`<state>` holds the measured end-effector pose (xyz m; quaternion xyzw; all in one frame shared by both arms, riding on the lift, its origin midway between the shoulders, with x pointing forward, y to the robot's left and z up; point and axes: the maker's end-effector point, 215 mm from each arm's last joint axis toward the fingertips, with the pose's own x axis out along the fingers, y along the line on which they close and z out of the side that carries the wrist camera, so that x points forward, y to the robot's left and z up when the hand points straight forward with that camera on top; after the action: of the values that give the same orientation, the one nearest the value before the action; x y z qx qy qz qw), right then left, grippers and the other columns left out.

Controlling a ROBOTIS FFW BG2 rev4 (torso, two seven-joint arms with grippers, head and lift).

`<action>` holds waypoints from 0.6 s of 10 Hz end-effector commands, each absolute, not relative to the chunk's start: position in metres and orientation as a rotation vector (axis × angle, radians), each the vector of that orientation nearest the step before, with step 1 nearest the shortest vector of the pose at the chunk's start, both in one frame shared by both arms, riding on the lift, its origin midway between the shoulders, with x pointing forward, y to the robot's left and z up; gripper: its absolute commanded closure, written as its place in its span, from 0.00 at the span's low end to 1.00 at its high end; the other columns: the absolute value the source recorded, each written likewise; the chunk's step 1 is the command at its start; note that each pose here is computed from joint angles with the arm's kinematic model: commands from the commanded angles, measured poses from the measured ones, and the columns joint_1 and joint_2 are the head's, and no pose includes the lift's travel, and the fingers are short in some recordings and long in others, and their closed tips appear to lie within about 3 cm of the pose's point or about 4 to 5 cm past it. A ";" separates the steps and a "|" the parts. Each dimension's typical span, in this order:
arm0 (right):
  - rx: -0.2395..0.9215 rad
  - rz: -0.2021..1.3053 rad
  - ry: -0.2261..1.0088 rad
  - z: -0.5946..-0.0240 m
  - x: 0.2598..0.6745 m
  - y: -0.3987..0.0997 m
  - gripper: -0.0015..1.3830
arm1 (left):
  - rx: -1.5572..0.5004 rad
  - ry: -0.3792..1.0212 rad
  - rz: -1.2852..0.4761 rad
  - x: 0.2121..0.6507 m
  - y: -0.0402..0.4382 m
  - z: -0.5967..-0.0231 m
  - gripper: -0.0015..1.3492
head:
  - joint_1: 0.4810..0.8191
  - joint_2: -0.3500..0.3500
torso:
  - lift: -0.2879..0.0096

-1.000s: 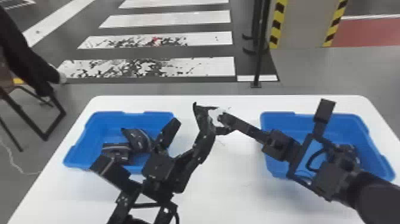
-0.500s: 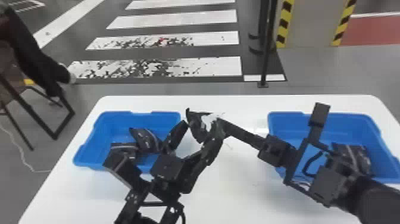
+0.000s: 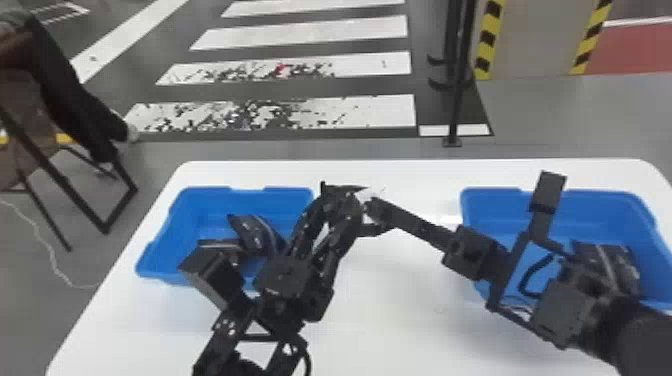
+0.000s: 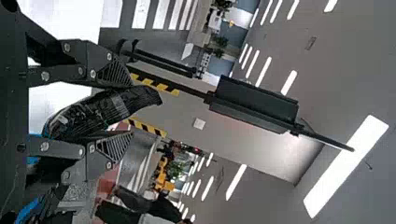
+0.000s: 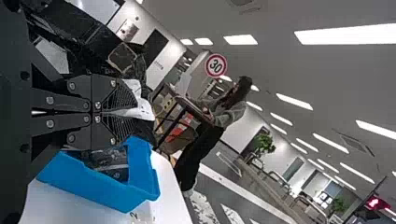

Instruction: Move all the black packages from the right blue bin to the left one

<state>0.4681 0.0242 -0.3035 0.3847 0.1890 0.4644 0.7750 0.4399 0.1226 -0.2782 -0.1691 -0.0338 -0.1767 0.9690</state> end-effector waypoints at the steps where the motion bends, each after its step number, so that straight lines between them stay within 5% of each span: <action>1: 0.833 1.005 0.403 -0.302 0.469 0.024 0.87 | -0.332 -0.065 -0.346 0.437 0.125 -0.276 0.91 | 0.63 0.75 | 0.50; 3: 0.850 0.996 0.392 -0.302 0.474 0.022 0.80 | -0.301 -0.075 -0.341 0.438 0.127 -0.272 0.91 | 0.63 0.76 | 0.50; 5: 0.856 0.970 0.380 -0.309 0.481 0.015 0.23 | -0.195 -0.092 -0.227 0.451 0.175 -0.272 0.91 | 0.63 0.77 | 0.50; 6: 0.862 0.957 0.375 -0.312 0.483 0.009 0.06 | -0.085 -0.112 -0.151 0.463 0.206 -0.272 0.91 | 0.63 0.78 | 0.50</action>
<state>0.4809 0.0131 -0.3091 0.3981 0.1749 0.4481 0.7811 0.4568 0.1890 -0.2733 -0.0748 -0.0493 -0.0923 0.9917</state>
